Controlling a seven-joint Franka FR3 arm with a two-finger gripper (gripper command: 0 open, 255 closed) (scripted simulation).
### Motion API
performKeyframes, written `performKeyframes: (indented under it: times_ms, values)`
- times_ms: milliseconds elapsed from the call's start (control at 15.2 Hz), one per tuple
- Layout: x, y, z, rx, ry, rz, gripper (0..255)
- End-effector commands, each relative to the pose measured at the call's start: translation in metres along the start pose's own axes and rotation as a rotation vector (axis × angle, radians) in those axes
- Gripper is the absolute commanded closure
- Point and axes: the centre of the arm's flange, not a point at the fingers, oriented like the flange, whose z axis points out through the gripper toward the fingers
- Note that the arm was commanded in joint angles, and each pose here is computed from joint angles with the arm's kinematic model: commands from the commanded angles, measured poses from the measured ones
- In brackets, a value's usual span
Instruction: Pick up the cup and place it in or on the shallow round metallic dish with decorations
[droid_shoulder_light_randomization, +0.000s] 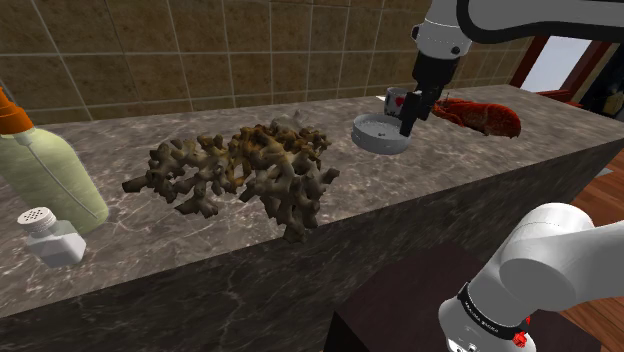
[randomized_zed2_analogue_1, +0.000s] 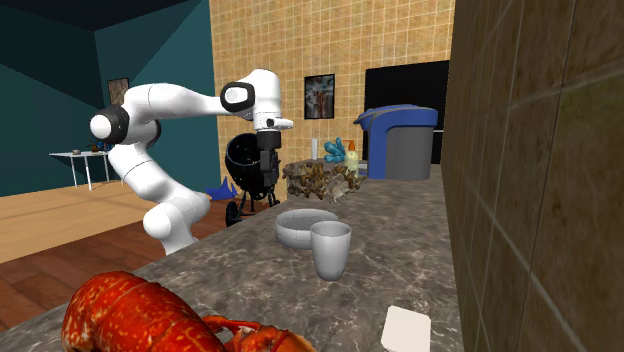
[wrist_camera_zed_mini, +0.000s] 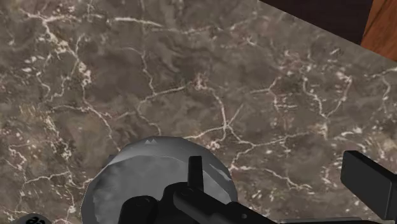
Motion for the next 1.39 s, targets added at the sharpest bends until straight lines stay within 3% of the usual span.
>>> performKeyframes:
  times_ms: [0,1320]
  values:
    - [0.0,0.0,0.0,0.0,0.0,0.0,0]
    - [0.131,0.217,0.043,-0.004,0.085,-0.026,0]
